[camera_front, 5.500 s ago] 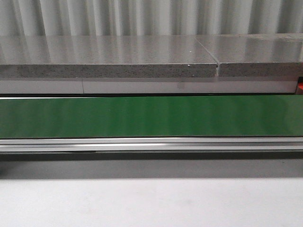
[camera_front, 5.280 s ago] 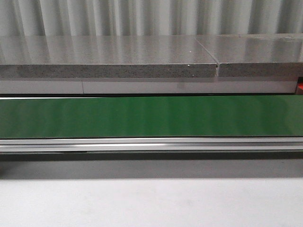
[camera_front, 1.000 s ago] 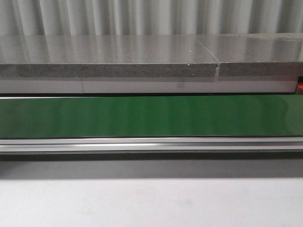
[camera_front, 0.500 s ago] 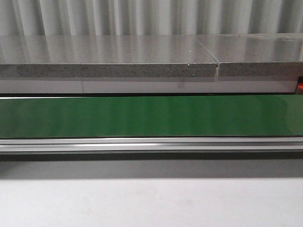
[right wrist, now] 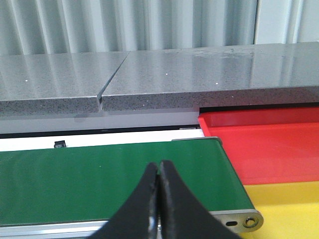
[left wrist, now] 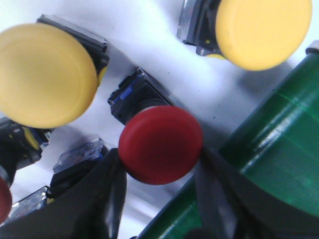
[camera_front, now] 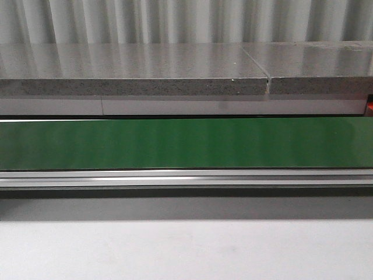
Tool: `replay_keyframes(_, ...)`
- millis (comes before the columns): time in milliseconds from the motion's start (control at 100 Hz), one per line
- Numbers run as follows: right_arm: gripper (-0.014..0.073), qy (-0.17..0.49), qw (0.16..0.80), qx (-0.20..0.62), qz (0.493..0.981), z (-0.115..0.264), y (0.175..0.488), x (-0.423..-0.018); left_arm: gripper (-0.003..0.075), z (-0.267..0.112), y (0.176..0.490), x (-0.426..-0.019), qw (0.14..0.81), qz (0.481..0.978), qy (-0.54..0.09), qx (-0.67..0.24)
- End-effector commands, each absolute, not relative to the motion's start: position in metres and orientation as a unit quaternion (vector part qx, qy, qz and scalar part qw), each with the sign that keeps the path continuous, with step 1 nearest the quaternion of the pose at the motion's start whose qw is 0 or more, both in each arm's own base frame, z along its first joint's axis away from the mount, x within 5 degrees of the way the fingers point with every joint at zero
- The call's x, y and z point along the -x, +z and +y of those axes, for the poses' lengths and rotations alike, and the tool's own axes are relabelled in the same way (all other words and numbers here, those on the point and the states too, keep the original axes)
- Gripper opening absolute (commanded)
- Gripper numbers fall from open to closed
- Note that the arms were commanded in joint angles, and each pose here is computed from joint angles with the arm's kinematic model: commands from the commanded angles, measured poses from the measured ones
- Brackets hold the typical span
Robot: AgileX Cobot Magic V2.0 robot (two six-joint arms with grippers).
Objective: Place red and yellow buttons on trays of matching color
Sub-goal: 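Lift the red button with the left gripper and set it on the belt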
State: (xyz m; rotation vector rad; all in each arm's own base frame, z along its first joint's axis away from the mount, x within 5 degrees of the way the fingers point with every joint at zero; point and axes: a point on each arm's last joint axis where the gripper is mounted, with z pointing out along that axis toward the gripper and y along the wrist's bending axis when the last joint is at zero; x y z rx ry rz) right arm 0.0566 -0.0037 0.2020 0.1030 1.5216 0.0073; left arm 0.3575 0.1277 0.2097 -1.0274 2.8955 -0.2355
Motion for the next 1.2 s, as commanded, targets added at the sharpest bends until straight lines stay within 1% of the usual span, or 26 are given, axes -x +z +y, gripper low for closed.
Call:
replay_keyframes(0, -0.0066, -0.001, 0.762, -0.037, 0.647, -0.003, 0.216, -0.053, 0.0092, 0.127, 0.246, -0.356, 0.085, 0.936, -0.077, 0.333)
replay_keyframes(160, -0.0066, -0.001, 0.762, -0.037, 0.647, -0.003, 0.216, -0.053, 0.0092, 0.125, 0.272, -0.352, 0.123, 0.939, -0.074, 0.314)
replay_keyframes(340, -0.0066, -0.001, 0.762, -0.037, 0.647, -0.003, 0.216, -0.053, 0.0092, 0.117, 0.298, -0.34, 0.147, 0.947, -0.069, 0.276)
replay_keyframes(510, -0.0066, -0.001, 0.762, -0.037, 0.647, -0.003, 0.216, -0.053, 0.0092, 0.102, 0.323, -0.327, 0.166, 0.952, -0.068, 0.248)
replay_keyframes(650, -0.0066, -0.001, 0.762, -0.037, 0.647, -0.003, 0.216, -0.053, 0.0092, 0.085, 0.335, -0.322, 0.173, 0.958, -0.071, 0.217)
replay_keyframes(810, -0.0066, 0.0, 0.762, -0.036, 0.647, -0.003, 0.216, -0.053, 0.0092, 0.063, 0.337, -0.325, 0.17, 0.965, -0.079, 0.186)
replay_keyframes(920, -0.0066, 0.0, 0.762, -0.036, 0.647, -0.003, 0.216, -0.053, 0.0092, 0.052, 0.333, -0.329, 0.166, 0.967, -0.084, 0.171)
replay_keyframes(1190, -0.0066, 0.0, 0.762, -0.036, 0.647, -0.003, 0.216, -0.053, 0.0092, 0.049, 0.31, -0.343, 0.132, 0.972, -0.096, 0.172)
